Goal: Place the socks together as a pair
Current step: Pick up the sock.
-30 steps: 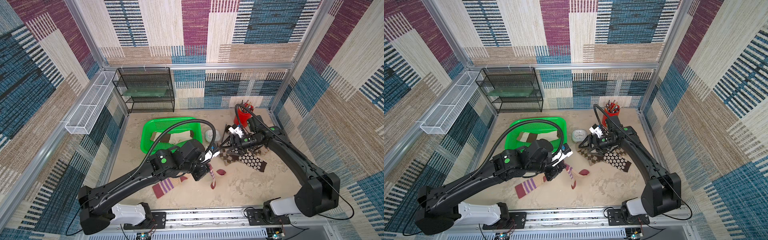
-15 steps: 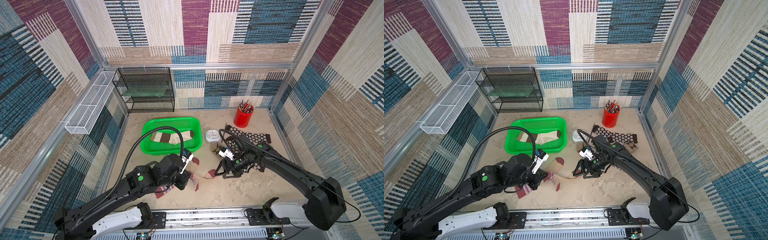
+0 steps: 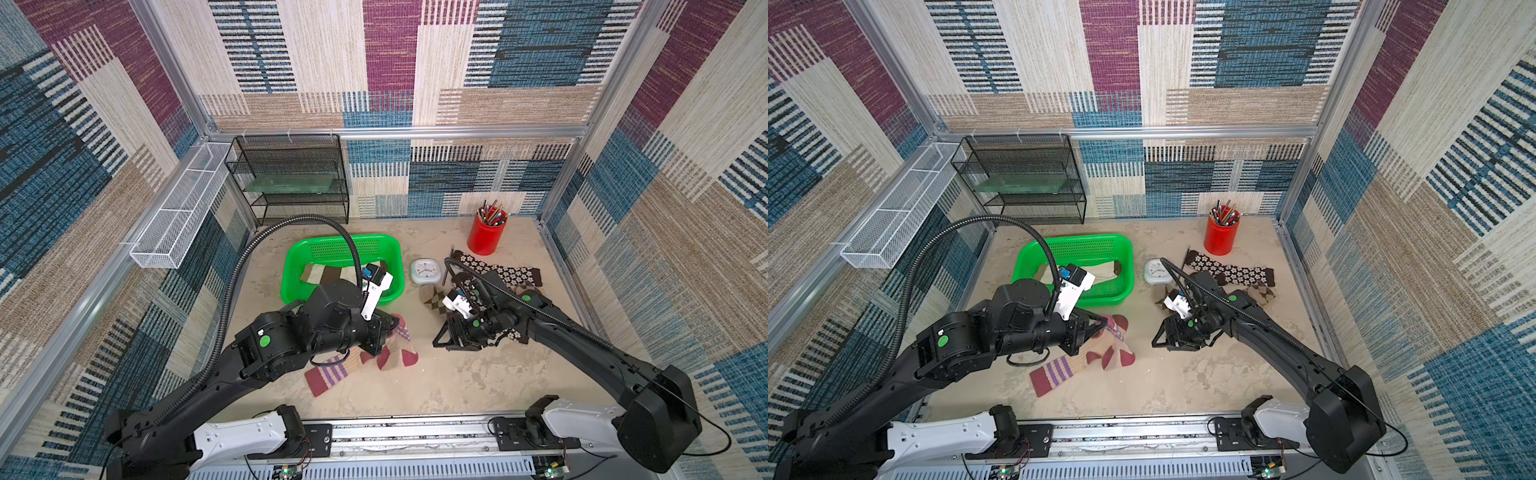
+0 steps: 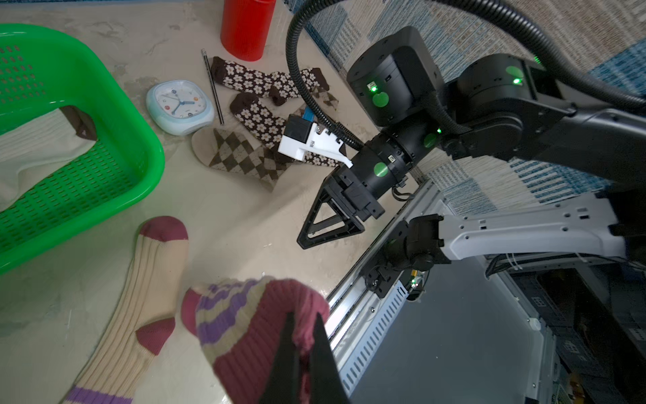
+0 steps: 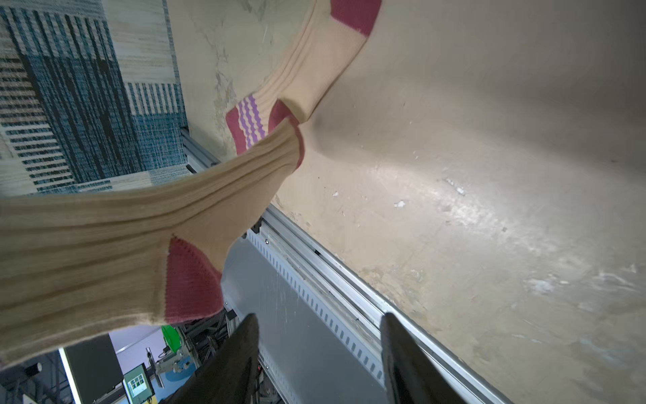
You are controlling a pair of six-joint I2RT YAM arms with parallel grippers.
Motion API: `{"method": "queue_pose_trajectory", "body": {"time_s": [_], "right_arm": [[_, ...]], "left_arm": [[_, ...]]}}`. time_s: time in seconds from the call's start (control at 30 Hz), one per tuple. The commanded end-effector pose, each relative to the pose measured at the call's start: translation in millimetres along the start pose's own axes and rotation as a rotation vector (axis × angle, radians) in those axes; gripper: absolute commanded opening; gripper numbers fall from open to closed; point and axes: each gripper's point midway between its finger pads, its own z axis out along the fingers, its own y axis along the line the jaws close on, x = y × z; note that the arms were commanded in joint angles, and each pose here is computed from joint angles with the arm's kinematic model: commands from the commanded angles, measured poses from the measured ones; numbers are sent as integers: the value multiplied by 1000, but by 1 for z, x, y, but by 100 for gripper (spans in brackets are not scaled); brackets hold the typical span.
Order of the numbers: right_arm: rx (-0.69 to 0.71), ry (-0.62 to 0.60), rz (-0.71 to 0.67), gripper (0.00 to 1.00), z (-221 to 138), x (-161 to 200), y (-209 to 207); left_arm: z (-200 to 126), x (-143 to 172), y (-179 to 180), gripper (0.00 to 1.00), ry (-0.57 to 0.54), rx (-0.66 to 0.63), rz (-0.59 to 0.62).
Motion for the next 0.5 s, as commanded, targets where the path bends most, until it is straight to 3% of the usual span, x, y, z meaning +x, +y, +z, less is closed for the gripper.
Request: {"method": "queue_pose_trajectory", "body": {"time_s": [0.0, 0.3, 0.47], "right_arm": [[8, -56, 4, 59, -12, -10, 1], [44, -214, 69, 64, -57, -24, -8], [45, -256, 58, 65, -67, -25, -9]], "left_arm": [[3, -22, -22, 0, -59, 87, -56], [34, -60, -66, 0, -117, 188, -32], [43, -51, -52, 0, -135, 153, -65]]}}
